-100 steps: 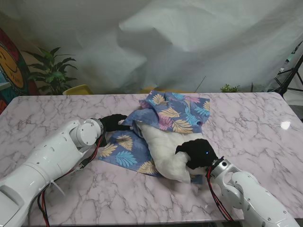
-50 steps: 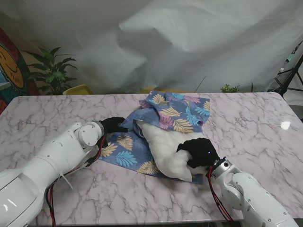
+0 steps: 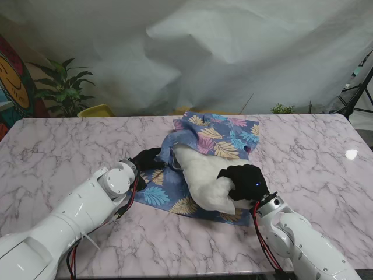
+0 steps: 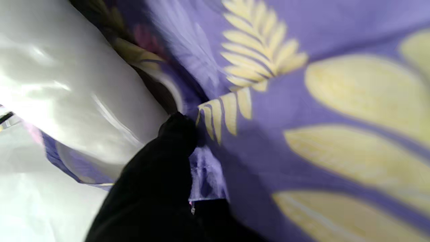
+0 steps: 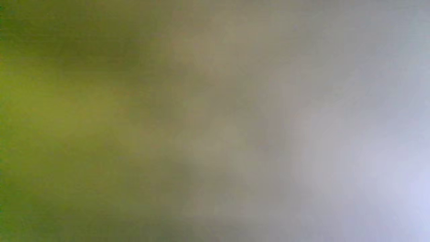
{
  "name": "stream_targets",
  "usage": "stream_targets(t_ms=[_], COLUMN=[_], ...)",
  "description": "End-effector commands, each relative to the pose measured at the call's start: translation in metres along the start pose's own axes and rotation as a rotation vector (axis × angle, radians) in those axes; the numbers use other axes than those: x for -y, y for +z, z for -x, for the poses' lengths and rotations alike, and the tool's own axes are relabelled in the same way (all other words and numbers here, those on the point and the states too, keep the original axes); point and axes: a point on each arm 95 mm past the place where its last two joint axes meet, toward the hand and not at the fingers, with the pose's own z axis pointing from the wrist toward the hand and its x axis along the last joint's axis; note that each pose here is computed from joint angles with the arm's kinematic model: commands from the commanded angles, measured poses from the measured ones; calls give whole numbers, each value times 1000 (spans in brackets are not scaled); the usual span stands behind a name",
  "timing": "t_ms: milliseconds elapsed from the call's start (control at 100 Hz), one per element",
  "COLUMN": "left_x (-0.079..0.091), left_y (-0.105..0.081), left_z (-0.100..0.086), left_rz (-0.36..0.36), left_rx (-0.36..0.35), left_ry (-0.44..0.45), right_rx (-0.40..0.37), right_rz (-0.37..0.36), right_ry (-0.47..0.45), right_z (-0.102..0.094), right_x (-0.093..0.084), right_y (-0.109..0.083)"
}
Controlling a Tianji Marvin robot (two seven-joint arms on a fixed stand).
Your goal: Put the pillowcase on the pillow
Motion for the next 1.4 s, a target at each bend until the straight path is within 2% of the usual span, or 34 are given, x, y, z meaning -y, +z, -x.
stream_targets(t_ms=[0, 320, 660, 900, 1200, 1300, 1390], left_x=[-16, -30, -55, -76, -91, -97, -100], left_y=[-4, -20, -38, -54, -68, -73, -77], left_z=[-7, -45, -72, -85, -92, -94, -96], left_rz=[47, -7, 27, 34, 78, 102, 120], left_rx=[-35, -187, -300, -414, -480, -502, -521], left_ry=[-17, -34, -61, -73, -98, -119, -112], right_rx=[6, 44, 83, 116, 182, 218, 263], right_rz=[46, 131, 145, 122, 90, 113, 164], right_ry=[-7, -54, -125, -137, -158, -176, -166], right_z=[-5, -18, -25, -19, -4, 0, 2], right_x=[-8, -19, -15, -10, 0, 3, 3], right_y=[6, 12, 28, 37, 52, 57, 62])
